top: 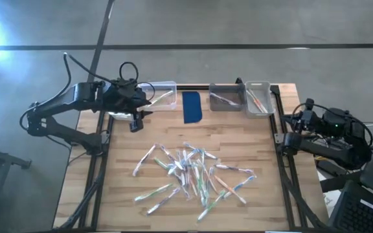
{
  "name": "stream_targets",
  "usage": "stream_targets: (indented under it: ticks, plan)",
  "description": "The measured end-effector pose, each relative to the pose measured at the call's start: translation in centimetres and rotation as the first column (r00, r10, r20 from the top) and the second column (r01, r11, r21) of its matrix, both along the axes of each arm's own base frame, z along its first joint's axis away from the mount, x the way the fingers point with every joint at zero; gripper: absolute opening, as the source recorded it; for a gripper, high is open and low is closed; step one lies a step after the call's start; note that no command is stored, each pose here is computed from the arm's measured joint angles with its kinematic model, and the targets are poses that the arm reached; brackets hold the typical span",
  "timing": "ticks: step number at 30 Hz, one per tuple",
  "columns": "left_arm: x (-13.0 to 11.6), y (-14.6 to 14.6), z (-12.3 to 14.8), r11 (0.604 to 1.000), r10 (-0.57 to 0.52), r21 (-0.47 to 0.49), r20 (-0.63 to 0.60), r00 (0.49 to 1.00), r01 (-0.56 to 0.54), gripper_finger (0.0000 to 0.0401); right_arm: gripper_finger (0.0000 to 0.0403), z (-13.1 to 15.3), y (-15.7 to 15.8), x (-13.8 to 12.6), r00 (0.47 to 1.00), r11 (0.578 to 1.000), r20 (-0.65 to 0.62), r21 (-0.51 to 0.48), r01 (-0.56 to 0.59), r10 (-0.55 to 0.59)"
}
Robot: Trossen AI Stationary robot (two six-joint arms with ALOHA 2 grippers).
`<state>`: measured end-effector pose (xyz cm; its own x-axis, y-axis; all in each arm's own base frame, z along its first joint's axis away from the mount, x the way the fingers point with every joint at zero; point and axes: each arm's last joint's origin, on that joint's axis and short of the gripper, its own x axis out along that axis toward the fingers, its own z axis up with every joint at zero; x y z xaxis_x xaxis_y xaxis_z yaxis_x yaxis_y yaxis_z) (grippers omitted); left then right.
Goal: Pick & Place Toothbrushes
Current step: Put the purple toothbrush into the black bin
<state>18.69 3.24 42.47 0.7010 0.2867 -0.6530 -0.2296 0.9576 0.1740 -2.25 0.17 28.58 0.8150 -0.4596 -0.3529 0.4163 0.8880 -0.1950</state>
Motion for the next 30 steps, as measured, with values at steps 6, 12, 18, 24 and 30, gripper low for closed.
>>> stream_targets:
  ticks: [6,12,18,24,30]
  plan:
    - [0.0,0.0,-0.1,1.0,-0.004,0.003,-0.006,1.0,0.004,0.0174,0.0008,0.3,-0.2,0.7,1.0,1.0,-0.018,0.028,0.008,-0.008]
    - [0.2,0.0,-1.3,1.0,-0.004,-0.006,-0.056,0.998,0.004,0.0174,0.0008,0.3,-0.4,1.2,0.999,0.999,-0.044,0.037,0.009,-0.008]
    - [0.7,-0.1,-3.7,0.999,0.0,-0.049,-0.128,0.992,-0.006,0.0174,0.0008,0.4,-0.5,1.4,0.998,0.999,-0.057,0.044,0.011,-0.008]
    - [1.7,-0.1,-5.9,0.998,-0.058,-0.043,-0.163,0.985,0.051,0.0174,0.0008,0.4,-0.5,1.4,0.999,0.999,-0.052,0.042,0.011,-0.008]
    - [1.9,-0.2,-6.6,0.992,-0.074,-0.111,-0.17,0.983,0.056,0.0174,0.0008,0.7,-0.5,1.5,1.0,0.999,-0.028,0.035,0.01,-0.009]
